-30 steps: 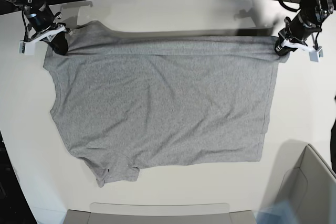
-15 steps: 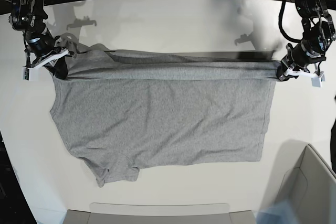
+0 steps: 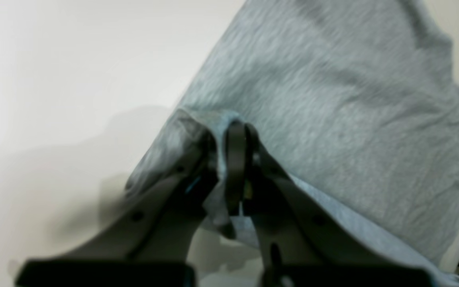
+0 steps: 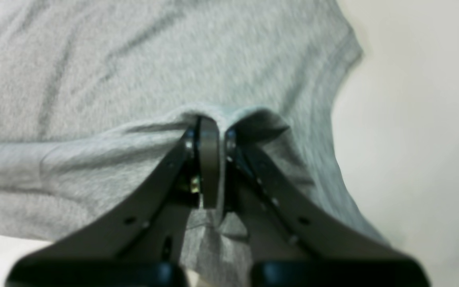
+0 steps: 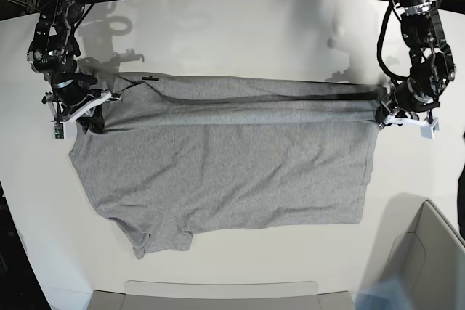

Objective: Fold the T-shirt properly
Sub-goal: 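Lower the folded edge with both grippers and release it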

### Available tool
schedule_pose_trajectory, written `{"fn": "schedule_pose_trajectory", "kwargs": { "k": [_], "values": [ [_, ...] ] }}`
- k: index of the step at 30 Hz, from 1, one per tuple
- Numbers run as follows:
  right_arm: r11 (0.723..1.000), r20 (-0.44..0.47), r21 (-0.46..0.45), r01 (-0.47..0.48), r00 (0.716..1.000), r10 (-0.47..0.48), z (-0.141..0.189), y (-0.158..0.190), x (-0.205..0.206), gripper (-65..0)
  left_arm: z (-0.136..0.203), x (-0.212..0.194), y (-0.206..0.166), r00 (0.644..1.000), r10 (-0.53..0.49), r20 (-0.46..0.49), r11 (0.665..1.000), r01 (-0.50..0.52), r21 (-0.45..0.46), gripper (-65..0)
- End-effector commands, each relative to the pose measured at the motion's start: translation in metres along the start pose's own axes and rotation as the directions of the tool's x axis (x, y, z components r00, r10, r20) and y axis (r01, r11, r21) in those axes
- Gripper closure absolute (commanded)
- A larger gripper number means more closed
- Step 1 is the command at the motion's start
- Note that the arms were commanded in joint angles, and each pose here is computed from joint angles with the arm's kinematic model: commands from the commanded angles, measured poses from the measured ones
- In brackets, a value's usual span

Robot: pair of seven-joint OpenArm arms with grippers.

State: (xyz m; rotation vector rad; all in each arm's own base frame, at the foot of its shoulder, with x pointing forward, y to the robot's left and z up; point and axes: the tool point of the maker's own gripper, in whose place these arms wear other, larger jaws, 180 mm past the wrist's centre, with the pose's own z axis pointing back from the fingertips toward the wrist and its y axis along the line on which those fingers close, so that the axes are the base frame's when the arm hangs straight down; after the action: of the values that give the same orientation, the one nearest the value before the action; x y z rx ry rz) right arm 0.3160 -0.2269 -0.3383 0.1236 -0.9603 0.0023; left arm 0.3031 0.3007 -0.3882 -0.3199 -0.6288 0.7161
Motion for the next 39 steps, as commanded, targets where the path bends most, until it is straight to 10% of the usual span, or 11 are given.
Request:
{"fn": "schedule_pose_trajectory", "kwargs": {
  "k": [1,34,39],
  "values": [
    [1.0,0.055,-0.007,-0.025,0.998,0.025,0.0,-0.003,0.019,0.0,0.005,0.021,-0.01,0.999,-0.015,0.052,1.0,0.016,-0.02,0.0],
    [0.999,0.09,-0.046,0.01,0.996,-0.006,-0.049,-0.024,0.047,0.0,-0.036,0.038,-0.02,0.99,-0.068,0.128,0.997,0.062,0.046,0.0],
    [0.999,0.1,-0.047,0.008,0.995,-0.004,-0.048,-0.023,0.051,-8.5,-0.035,0.037,-0.021,0.99,-0.068,0.124,0.997,0.063,0.044,-10.8]
  ]
}}
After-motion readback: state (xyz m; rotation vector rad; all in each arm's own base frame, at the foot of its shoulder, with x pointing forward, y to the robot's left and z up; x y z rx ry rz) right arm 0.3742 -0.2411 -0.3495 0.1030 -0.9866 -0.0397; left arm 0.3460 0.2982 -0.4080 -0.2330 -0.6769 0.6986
